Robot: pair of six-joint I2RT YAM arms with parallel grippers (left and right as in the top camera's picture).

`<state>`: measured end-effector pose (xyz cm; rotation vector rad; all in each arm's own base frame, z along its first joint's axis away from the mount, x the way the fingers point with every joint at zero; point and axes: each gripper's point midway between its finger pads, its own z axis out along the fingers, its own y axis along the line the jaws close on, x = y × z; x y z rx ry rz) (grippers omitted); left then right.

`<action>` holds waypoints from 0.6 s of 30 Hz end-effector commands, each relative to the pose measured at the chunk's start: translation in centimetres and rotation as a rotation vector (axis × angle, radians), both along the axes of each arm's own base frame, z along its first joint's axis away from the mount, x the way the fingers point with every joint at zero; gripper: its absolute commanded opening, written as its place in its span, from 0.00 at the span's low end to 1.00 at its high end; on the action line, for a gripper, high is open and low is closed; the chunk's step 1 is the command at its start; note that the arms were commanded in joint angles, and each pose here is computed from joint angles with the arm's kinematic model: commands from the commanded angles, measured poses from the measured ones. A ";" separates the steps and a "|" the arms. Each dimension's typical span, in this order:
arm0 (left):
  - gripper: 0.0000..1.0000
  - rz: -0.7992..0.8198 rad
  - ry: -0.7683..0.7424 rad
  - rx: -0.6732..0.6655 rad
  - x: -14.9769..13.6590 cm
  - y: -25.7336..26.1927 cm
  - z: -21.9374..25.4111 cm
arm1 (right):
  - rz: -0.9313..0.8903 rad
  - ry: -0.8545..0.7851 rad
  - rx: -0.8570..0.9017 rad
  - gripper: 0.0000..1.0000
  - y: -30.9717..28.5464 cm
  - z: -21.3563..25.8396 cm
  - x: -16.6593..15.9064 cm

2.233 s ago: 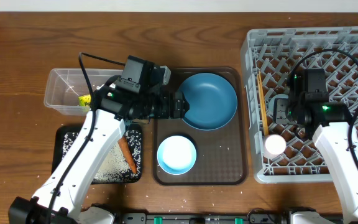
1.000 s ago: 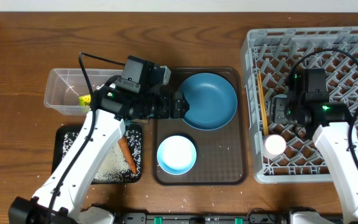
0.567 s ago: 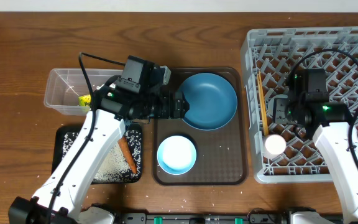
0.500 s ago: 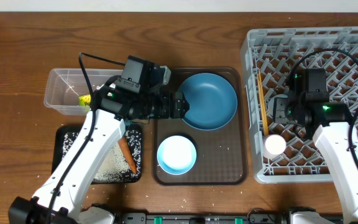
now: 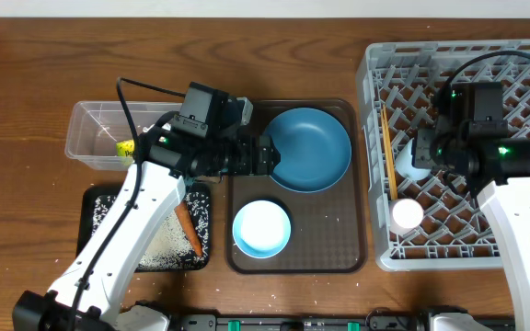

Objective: Sort waste into correct bins and load items into the dishwasher rack
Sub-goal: 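Lower the blue cup upside down into the rack beside the chopsticks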

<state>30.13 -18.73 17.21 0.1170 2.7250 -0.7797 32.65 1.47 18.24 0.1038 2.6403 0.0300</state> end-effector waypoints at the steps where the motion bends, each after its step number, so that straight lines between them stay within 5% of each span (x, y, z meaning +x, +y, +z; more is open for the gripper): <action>1: 0.94 0.000 0.002 0.011 0.0 0.2 -0.3 | -0.012 -0.021 0.008 0.36 -0.3 0.8 0.2; 7: 0.95 0.000 0.001 0.011 0.0 0.2 -0.3 | -0.018 -0.009 -0.002 0.37 -0.5 0.4 0.2; 13: 0.94 0.000 0.001 0.011 0.0 0.2 -0.3 | -0.018 0.047 -0.006 0.74 -0.5 -1.9 0.3; 18: 0.94 0.000 0.001 0.011 0.0 0.2 -0.3 | -0.037 0.122 -0.051 0.77 -1.2 -4.9 0.7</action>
